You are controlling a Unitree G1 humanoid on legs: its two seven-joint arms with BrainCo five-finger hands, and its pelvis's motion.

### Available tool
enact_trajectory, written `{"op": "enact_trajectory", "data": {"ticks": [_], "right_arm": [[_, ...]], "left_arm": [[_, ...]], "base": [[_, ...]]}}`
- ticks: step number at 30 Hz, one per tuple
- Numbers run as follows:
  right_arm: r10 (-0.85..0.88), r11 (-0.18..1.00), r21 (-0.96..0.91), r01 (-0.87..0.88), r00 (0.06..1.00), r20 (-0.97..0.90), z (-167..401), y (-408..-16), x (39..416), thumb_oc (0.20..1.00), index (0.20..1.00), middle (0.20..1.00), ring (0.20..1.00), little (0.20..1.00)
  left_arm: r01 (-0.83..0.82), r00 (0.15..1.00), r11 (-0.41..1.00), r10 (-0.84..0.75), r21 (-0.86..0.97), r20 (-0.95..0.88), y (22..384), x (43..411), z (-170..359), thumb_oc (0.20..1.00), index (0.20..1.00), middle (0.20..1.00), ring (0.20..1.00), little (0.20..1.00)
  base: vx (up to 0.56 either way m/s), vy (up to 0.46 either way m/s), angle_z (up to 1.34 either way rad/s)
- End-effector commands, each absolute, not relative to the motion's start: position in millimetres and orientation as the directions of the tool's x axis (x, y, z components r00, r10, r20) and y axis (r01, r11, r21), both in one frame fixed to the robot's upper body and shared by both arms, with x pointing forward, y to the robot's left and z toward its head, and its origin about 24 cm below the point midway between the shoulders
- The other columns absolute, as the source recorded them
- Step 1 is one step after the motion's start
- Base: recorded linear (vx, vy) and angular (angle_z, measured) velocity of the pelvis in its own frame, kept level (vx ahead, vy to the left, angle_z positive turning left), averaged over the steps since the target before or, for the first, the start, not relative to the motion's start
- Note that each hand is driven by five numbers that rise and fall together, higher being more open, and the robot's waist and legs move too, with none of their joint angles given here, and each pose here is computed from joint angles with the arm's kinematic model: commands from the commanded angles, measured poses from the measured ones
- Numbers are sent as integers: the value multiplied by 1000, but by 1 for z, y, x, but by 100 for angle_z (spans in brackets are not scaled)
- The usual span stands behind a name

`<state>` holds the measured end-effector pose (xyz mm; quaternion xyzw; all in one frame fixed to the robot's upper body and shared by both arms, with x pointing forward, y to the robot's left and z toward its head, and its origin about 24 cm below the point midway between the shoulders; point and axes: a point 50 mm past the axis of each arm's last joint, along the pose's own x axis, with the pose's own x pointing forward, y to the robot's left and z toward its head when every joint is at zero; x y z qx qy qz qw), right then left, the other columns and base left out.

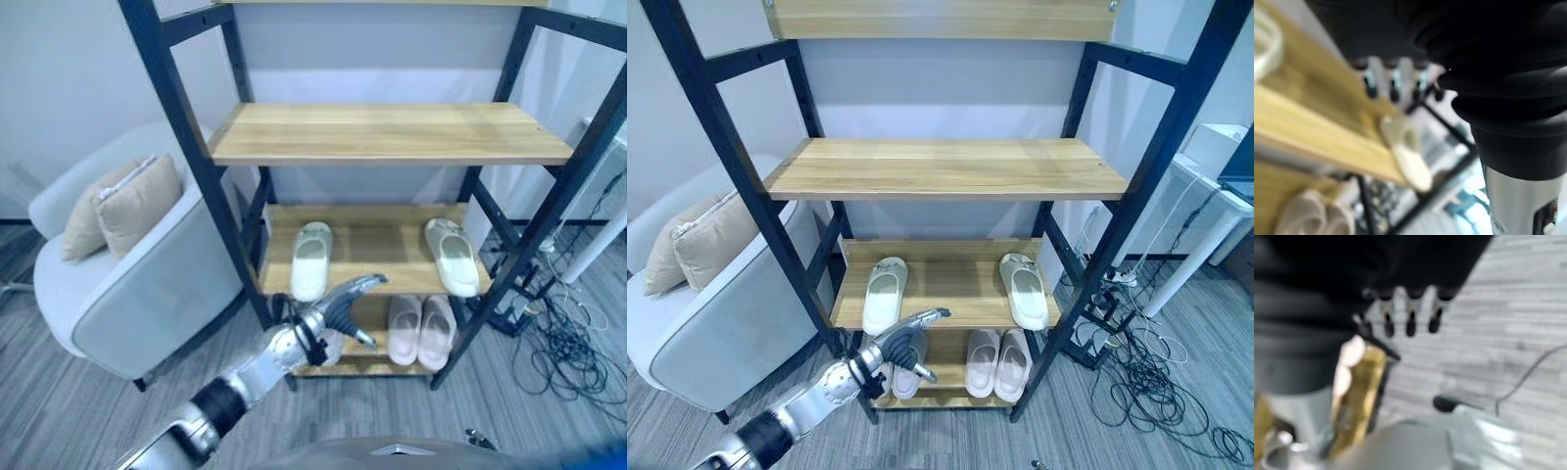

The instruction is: Arrange the slippers neatly on the shoe rack.

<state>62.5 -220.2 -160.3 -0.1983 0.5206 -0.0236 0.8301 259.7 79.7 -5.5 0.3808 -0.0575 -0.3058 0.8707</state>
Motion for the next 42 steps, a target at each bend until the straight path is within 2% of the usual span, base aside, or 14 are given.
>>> {"op": "enact_trajectory", "data": {"ticks": [1, 2, 5, 13, 15, 17, 32, 34, 36, 42], "right_arm": [[-308, 869, -467, -165, 558, -771, -147, -242, 99, 1000, 1000, 1000, 1000, 1000], [-331, 858, -486, -169, 542, -773, -147, -247, 95, 1000, 1000, 1000, 1000, 1000], [-337, 842, -504, -196, 538, -772, -147, -251, 92, 1000, 1000, 1000, 1000, 1000], [-364, 817, -546, -186, 568, -739, -141, -262, 101, 1000, 1000, 1000, 1000, 1000], [-362, 808, -556, -196, 579, -730, -141, -261, 103, 1000, 1000, 1000, 1000, 1000], [-329, 759, -583, -289, 602, -727, -141, -257, 104, 1000, 1000, 1000, 1000, 1000], [-348, 726, -602, -331, 579, -737, -144, -260, 101, 1000, 1000, 1000, 1000, 1000], [-352, 724, -608, -326, 584, -732, -143, -261, 104, 1000, 1000, 1000, 1000, 1000], [-351, 721, -623, -305, 614, -707, -138, -264, 118, 1000, 1000, 1000, 1000, 1000], [-362, 736, -620, -272, 616, -700, -137, -267, 119, 1000, 1000, 1000, 1000, 1000]], "left_arm": [[300, 844, 601, -528, 741, 87, 64, 301, 41, 1000, 1000, 1000, 1000, 1000], [274, 887, 661, -455, 699, 82, 66, 311, 40, 1000, 1000, 1000, 1000, 1000], [215, 928, 665, -368, 716, 63, 77, 326, 38, 1000, 1000, 1000, 1000, 1000], [-27, 927, 472, -319, 881, 199, 105, 363, 85, 1000, 1000, 1000, 1000, 1000], [-71, 940, 461, -266, 884, 215, 119, 368, 89, 1000, 1000, 1000, 1000, 1000], [-134, 958, 466, -164, 875, 234, 142, 374, 92, 1000, 1000, 1000, 1000, 1000], [-179, 978, 361, -33, 915, 204, 181, 378, 85, 1000, 1000, 1000, 1000, 1000], [-188, 977, 348, -33, 918, 212, 185, 379, 88, 1000, 1000, 1000, 1000, 1000], [-191, 980, 231, -19, 954, 200, 198, 386, 98, 1000, 1000, 1000, 1000, 1000], [-261, 965, 206, 22, 943, 263, 211, 396, 129, 1000, 1000, 1000, 1000, 1000]], "base": [[25, -1, -19], [53, -8, -20], [48, -33, -19], [-2, -25, -7], [-8, -17, 1], [-13, -41, 0], [-1, -5, -1], [0, 0, 0], [-77, 6, 2], [-29, -12, -3]]}}
